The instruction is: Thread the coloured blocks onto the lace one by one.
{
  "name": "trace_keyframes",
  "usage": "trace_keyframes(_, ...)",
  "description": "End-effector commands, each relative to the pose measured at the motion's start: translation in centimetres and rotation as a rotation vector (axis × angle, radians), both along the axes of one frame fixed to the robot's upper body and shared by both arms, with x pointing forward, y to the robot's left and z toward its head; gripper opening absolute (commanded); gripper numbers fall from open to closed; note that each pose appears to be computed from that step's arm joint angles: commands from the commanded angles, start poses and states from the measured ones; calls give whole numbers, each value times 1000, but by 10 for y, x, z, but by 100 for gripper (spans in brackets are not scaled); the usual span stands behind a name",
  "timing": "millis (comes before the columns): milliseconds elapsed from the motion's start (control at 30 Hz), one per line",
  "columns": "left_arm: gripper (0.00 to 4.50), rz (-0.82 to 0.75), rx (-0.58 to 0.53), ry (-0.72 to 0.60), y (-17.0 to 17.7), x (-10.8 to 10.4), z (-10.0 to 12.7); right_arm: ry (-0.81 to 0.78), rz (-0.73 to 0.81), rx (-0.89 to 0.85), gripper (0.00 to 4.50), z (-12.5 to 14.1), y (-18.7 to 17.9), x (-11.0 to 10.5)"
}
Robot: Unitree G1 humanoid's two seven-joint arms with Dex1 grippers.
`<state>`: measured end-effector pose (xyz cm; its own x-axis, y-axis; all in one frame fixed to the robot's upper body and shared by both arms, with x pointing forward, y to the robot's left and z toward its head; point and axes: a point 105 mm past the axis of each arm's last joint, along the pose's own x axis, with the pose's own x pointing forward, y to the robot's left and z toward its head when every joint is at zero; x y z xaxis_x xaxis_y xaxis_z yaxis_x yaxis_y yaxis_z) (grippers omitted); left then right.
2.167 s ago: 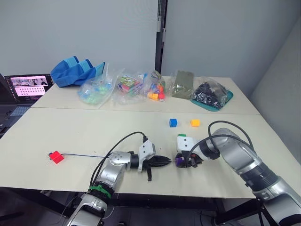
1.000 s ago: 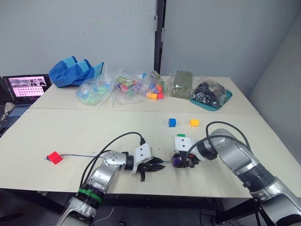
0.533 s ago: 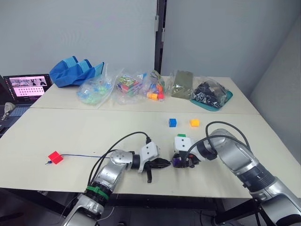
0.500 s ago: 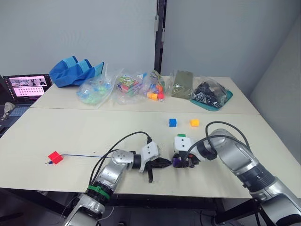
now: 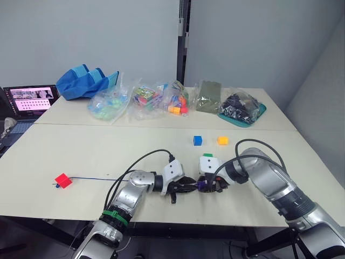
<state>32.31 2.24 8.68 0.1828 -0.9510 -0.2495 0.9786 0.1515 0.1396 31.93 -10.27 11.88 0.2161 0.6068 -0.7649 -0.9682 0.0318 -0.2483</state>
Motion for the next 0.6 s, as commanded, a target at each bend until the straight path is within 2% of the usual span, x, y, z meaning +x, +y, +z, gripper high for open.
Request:
trace_keyframes(33,279,-12,-11,-33,5,0,10,15,20,7,126,-3,4,-6)
trace_keyframes(167,412,-12,-24,-53,7,2,14,19,0,33,126,1,4,-6)
trace_keyframes(200,445,-18,-34,-43,7,1,15,17,-6,46,176,3,3,-5)
trace_keyframes(233,450,-24,-40,-37,6,1,15,16,-12,54,237,6,3,-5)
trace_keyframes(300,450,-39,-48,-35,3,0,16,7,-32,72,292,10,0,-4)
trace_keyframes(433,450,-74,-71,-48,-6,-3,19,3,-76,113,435,23,-10,-4)
trace_keyframes(467,450,-81,-76,-47,-9,-3,19,5,-86,122,447,26,-14,-6)
trace_keyframes(600,450,-77,-70,-29,-19,0,15,19,-151,141,447,32,-32,-11)
